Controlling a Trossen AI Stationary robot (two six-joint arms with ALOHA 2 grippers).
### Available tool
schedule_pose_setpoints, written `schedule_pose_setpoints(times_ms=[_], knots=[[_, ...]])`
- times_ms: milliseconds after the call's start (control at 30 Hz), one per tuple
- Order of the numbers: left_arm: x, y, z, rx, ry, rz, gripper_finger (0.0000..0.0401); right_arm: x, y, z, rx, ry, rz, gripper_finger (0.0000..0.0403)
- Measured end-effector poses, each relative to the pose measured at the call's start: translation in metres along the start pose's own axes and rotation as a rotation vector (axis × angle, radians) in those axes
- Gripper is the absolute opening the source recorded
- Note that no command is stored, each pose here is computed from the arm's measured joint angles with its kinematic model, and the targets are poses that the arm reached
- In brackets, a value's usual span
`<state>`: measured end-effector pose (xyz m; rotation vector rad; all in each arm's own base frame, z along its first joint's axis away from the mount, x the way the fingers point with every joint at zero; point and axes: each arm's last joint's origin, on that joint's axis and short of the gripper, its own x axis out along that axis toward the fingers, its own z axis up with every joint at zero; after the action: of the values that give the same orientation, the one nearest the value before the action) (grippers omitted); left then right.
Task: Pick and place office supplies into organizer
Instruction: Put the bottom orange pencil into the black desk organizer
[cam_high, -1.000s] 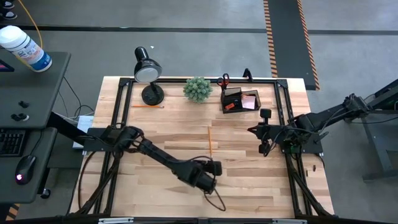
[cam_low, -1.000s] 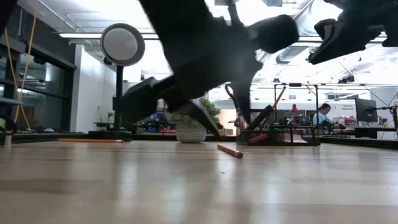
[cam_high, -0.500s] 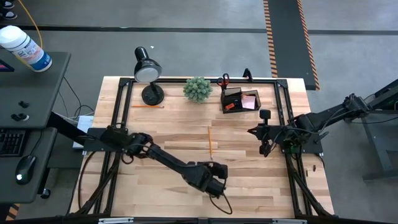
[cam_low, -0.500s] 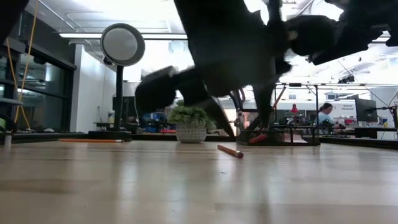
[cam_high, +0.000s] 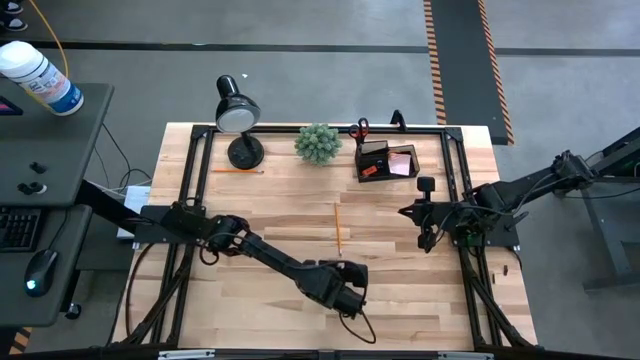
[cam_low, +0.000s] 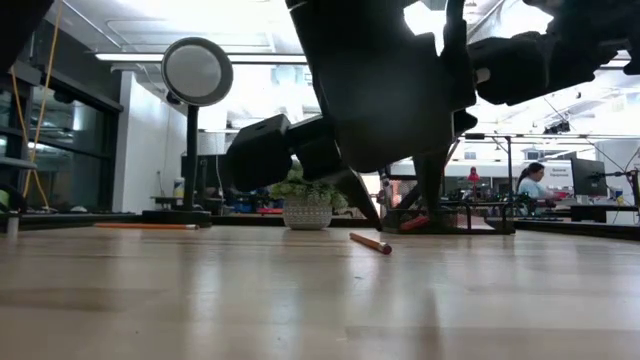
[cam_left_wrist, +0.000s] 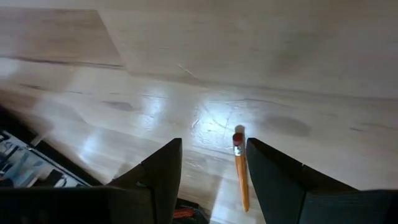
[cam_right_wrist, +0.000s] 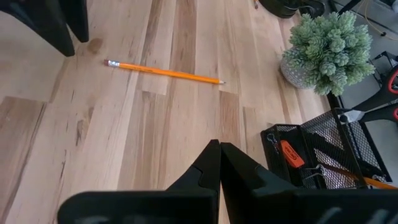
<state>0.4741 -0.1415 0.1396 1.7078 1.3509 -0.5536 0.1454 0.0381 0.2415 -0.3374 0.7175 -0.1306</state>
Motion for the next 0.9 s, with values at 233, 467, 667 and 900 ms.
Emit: schedule_pose_setpoints(times_ms=[233, 467, 667, 900], knots=[[0.008, -0.001, -0.002, 0.000, 0.002, -0.022, 0.0170, 0.000, 0.000, 0.000, 0.000, 0.000, 0.003, 0.0000], [0.019, -0.004, 0.002, 0.018, 0.001, -0.049, 0.0170, 0.000, 0.000, 0.000, 0.000, -0.001, 0.007, 0.0000], [0.027, -0.005, 0.004, 0.040, 0.025, -0.054, 0.0170, 0.000, 0.000, 0.001, 0.003, -0.006, 0.010, 0.0000], [0.034, -0.005, -0.001, 0.039, 0.070, -0.063, 0.0170, 0.000, 0.000, 0.001, 0.004, -0.008, 0.013, 0.0000]])
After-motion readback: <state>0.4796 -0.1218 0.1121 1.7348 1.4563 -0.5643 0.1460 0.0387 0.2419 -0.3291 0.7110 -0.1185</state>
